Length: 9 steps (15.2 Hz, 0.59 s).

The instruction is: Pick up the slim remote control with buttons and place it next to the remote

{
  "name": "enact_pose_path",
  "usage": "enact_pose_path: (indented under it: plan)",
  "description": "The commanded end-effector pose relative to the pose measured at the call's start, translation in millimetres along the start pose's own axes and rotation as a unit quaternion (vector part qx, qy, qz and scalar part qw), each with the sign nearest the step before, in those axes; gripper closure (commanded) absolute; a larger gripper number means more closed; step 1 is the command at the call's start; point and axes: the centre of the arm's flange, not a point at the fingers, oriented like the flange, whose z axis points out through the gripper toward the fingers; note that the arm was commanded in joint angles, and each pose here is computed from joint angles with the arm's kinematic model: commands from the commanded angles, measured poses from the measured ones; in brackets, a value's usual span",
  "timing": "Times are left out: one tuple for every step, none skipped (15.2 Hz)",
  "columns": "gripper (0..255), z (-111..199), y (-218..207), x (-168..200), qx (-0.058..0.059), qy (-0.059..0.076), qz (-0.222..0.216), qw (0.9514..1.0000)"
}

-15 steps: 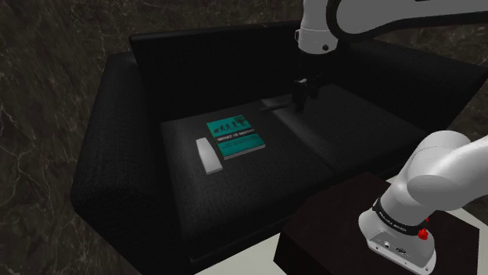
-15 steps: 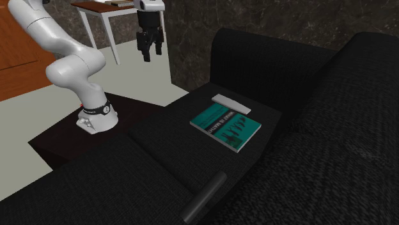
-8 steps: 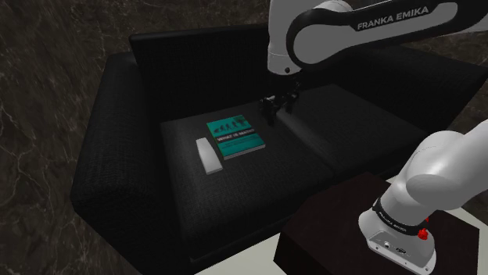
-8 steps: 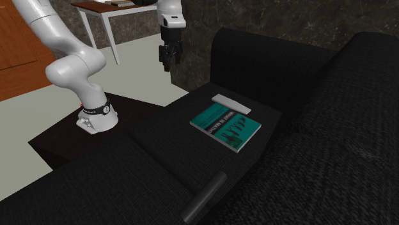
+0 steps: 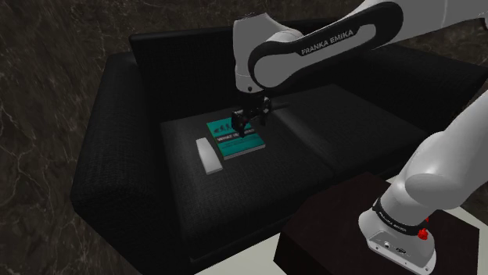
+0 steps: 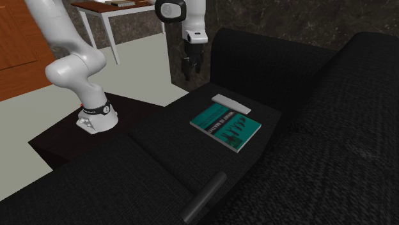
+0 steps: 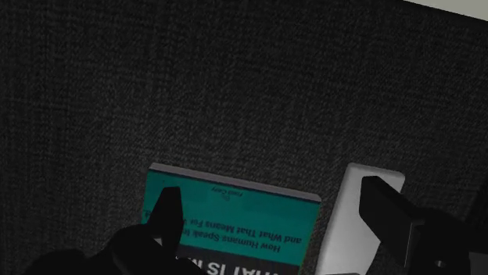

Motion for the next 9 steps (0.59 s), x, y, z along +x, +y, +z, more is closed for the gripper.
enact_pose_path:
  plan:
    - [0, 16.4, -15.2, 19.4, 0.003, 0.000, 0.014, 0.9999]
    - [0, 23.3, -22.1, 28.1, 0.004, 0.000, 0.021, 0.9998]
    - [0, 30.1, -28.9, 36.8, 0.005, 0.000, 0.028, 0.9996]
    - [0, 36.9, -35.6, 45.7, 0.006, 0.000, 0.034, 0.9994]
    - [0, 43.7, -42.1, 54.6, 0.007, 0.000, 0.041, 0.9991]
    - [0, 50.5, -48.6, 63.7, 0.008, 0.000, 0.048, 0.9988]
    - [0, 57.3, -55.0, 72.8, 0.009, 0.000, 0.055, 0.9985]
    - [0, 64.1, -61.3, 82.0, 0.010, 0.000, 0.061, 0.9981]
    - [0, 70.9, -67.4, 91.3, 0.011, 0.000, 0.068, 0.9976]
